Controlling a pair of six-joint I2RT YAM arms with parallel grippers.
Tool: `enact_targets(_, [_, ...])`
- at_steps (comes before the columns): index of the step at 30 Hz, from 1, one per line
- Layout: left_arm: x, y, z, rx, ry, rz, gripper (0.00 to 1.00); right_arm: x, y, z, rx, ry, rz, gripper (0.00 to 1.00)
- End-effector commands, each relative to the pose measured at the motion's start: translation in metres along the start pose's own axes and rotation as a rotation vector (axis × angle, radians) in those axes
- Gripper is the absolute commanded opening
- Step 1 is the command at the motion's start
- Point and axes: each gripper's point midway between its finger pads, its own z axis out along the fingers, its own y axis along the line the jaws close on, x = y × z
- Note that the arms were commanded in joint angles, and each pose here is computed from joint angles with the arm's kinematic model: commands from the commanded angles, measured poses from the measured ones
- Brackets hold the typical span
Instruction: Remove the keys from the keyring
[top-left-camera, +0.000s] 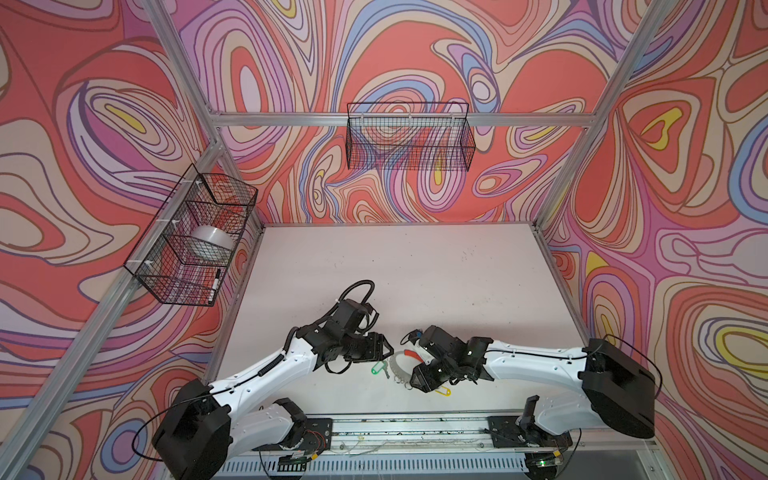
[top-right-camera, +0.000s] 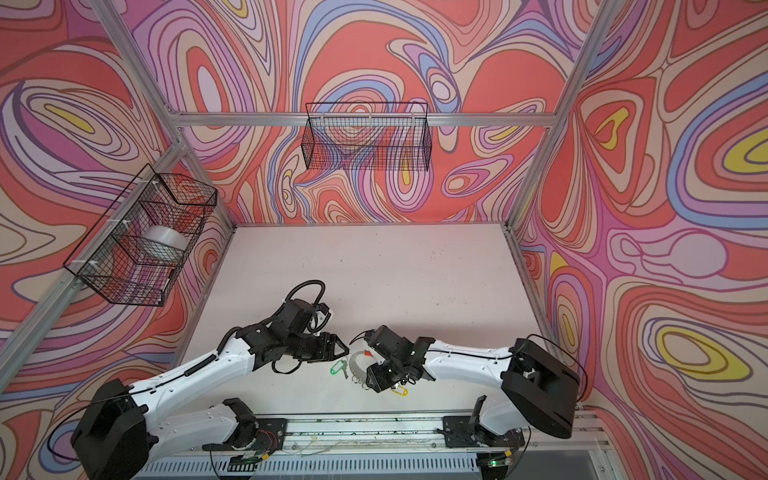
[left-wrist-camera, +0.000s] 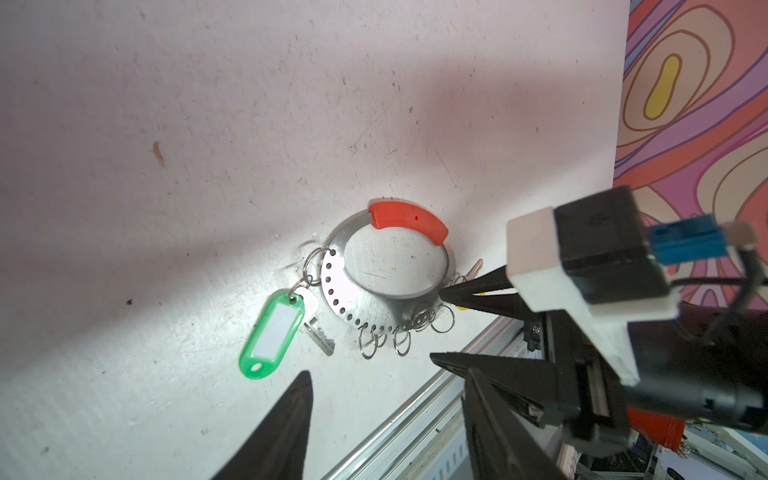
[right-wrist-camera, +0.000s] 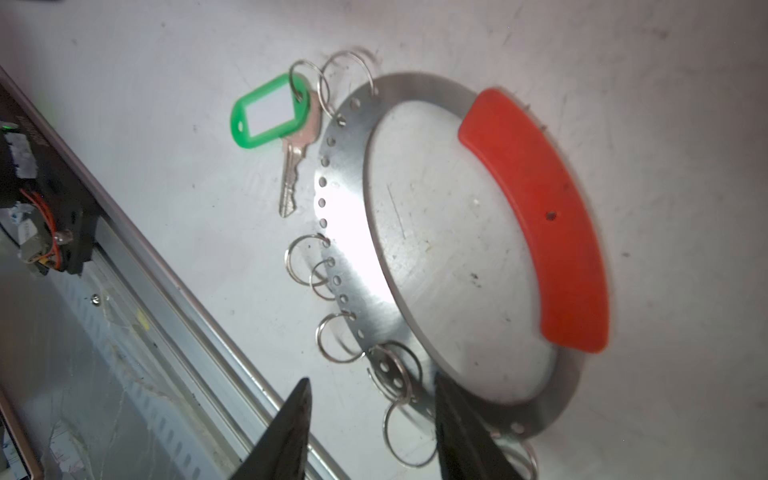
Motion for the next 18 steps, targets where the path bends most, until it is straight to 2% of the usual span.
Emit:
enact_targets(1, [0.0,-0.002,-0.005,-0.012,-0.001,0.014,0.58,-0.001,0.005,0.003,-0.022,-0.006,-0.016,0.48])
enact_targets(5, [0.0,-0.002,-0.003,-0.006,-0.001,0.015,0.58,0.004,0.003,0.005,-0.027,0.009,-0.005,0.47])
enact_targets(18, [-0.001,-0.001,0.002,-0.005,0.008,0.013,0.58,0.013,-0.003,0.008,-0.012,0.034,-0.004,0.28])
